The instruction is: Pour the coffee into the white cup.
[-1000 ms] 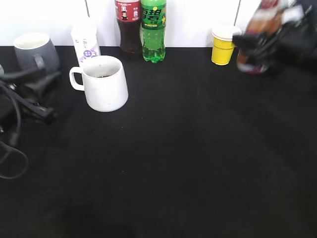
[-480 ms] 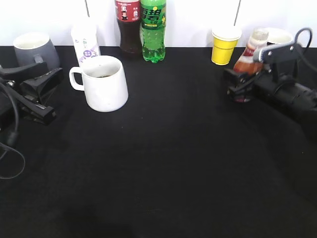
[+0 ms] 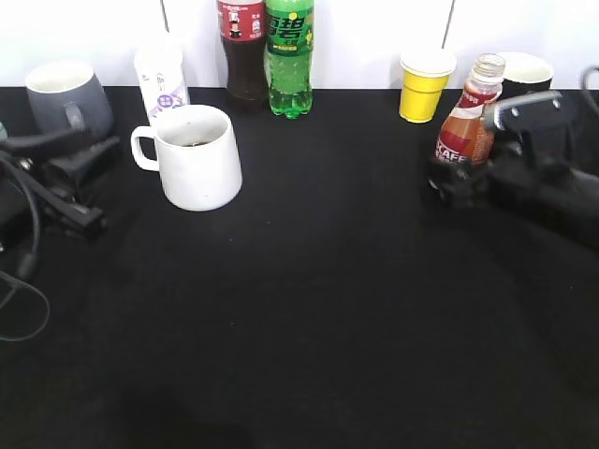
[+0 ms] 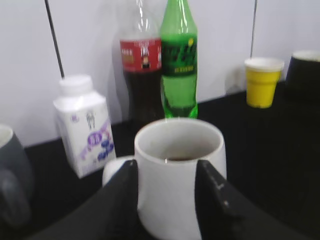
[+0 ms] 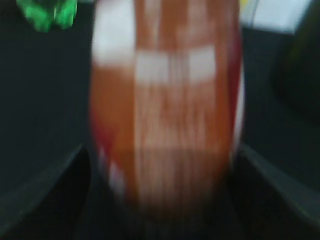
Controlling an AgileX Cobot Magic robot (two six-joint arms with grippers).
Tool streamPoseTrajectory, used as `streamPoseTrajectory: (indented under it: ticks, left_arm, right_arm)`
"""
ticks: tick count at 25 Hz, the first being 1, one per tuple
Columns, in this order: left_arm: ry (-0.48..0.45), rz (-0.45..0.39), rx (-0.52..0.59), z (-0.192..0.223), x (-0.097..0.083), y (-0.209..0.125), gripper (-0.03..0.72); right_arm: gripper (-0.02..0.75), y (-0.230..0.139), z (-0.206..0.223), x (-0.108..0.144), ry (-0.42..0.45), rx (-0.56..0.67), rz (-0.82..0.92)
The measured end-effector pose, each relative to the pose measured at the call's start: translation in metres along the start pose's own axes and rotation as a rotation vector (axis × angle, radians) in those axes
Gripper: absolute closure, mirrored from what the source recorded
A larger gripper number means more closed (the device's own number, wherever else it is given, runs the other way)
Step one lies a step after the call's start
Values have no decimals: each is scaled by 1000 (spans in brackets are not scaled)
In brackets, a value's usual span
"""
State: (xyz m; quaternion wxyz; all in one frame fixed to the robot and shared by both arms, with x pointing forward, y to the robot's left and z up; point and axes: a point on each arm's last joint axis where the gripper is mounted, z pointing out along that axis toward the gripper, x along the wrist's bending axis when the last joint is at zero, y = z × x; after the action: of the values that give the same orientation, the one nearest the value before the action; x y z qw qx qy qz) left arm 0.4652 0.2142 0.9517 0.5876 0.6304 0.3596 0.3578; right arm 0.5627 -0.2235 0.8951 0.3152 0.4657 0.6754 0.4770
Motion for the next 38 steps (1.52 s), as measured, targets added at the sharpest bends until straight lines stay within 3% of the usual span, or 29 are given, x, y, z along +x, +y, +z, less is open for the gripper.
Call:
streamPoseTrajectory:
  ticks: [5,8,10,12,14,16,19,23,27,29,33,38]
  left_arm:
    - [27,-27,164,-9,1,1,394]
    - [73,-117,253,-24,2,12,394]
    - [110,-154,377,-31,0,24,394]
    - [119,-131,467,-35,-8,57,394]
    - [118,-129,496,-50,-16,97,394]
    - [133,-184,534,-78,-18,124,394]
    - [154,-173,575,-134,-18,136,394]
    - [157,-112,539,-203,-18,137,394]
    - [161,-110,471,-252,-19,114,397]
    - [129,-119,461,-255,-23,97,398]
    - [46,-84,406,-253,-29,92,398]
    - [32,-68,402,-253,-30,92,401]
  right_arm:
    - [114,16,-34,1,-41,149,-32]
    - [125,34,-61,-1,-95,268,-53]
    - [141,41,-81,-3,-143,381,-45]
    - [142,55,-91,-5,-198,469,72]
    - [144,85,-106,-3,-214,468,167]
    - [144,114,-141,6,-196,395,190]
    - [144,135,-207,33,-115,337,118]
    - [144,106,-293,46,-87,347,130]
    - [144,59,-355,48,-143,320,79]
    - [144,40,-362,48,-151,288,74]
    - [144,37,-356,47,-151,204,66]
    - [144,38,-355,47,-153,188,62]
